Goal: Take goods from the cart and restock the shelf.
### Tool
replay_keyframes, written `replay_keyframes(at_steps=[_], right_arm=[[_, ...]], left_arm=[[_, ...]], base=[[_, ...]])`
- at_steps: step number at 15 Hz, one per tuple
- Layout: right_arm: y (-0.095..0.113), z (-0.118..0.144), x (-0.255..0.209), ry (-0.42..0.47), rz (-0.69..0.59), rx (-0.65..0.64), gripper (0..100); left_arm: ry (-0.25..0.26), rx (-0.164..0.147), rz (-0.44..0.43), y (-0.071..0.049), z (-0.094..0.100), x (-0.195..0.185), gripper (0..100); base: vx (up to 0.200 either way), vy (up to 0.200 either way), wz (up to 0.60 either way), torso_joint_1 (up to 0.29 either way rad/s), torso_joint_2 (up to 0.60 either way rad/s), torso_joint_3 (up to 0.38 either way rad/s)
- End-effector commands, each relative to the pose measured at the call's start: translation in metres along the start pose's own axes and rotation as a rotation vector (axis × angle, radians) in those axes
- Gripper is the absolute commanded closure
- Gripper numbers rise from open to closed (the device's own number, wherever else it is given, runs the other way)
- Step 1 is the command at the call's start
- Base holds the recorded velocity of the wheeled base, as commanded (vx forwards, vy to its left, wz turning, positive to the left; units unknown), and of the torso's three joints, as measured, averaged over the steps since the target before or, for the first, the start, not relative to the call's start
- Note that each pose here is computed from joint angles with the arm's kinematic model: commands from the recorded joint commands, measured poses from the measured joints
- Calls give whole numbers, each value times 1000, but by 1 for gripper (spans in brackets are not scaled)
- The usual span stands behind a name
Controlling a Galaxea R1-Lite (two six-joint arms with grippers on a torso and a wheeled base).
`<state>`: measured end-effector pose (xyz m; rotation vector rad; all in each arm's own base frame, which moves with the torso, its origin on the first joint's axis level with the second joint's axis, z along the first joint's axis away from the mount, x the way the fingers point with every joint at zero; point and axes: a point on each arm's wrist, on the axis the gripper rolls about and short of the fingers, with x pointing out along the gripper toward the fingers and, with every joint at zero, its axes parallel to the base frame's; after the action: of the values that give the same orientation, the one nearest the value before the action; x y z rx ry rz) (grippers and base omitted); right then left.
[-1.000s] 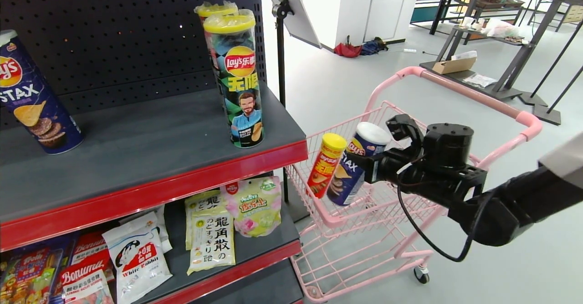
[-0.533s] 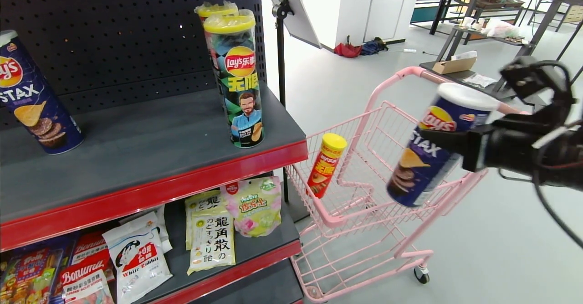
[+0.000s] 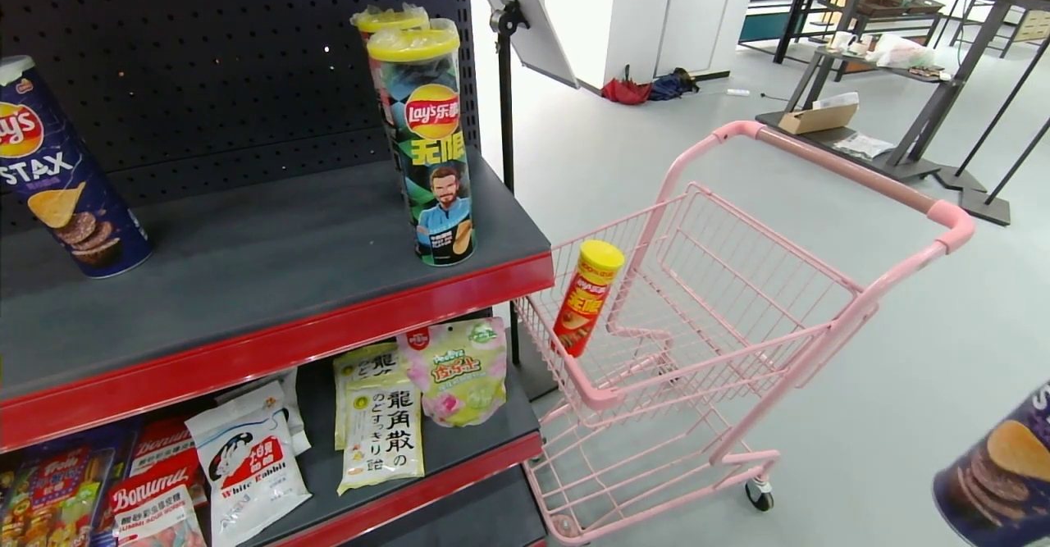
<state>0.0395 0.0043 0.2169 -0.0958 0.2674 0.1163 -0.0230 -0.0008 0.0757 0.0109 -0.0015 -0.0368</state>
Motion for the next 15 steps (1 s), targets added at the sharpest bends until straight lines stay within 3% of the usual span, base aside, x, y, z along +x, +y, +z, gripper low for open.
replay_keyframes(at_steps=[1,7,15], right_arm=[[2,-25,-24,-59,-37,-29,100],[3,-36,-28,-28,-30,-44,100],[3,-39,-25,-9,-23,-49,100]], left_arm=[[1,0,0,0,0,0,0],[1,0,-2,0,0,0,0],[1,0,0,0,0,0,0]], base=[[0,0,0,0,0,0],[0,0,0,18,-52,-32],[0,0,0,198,-516,-317]])
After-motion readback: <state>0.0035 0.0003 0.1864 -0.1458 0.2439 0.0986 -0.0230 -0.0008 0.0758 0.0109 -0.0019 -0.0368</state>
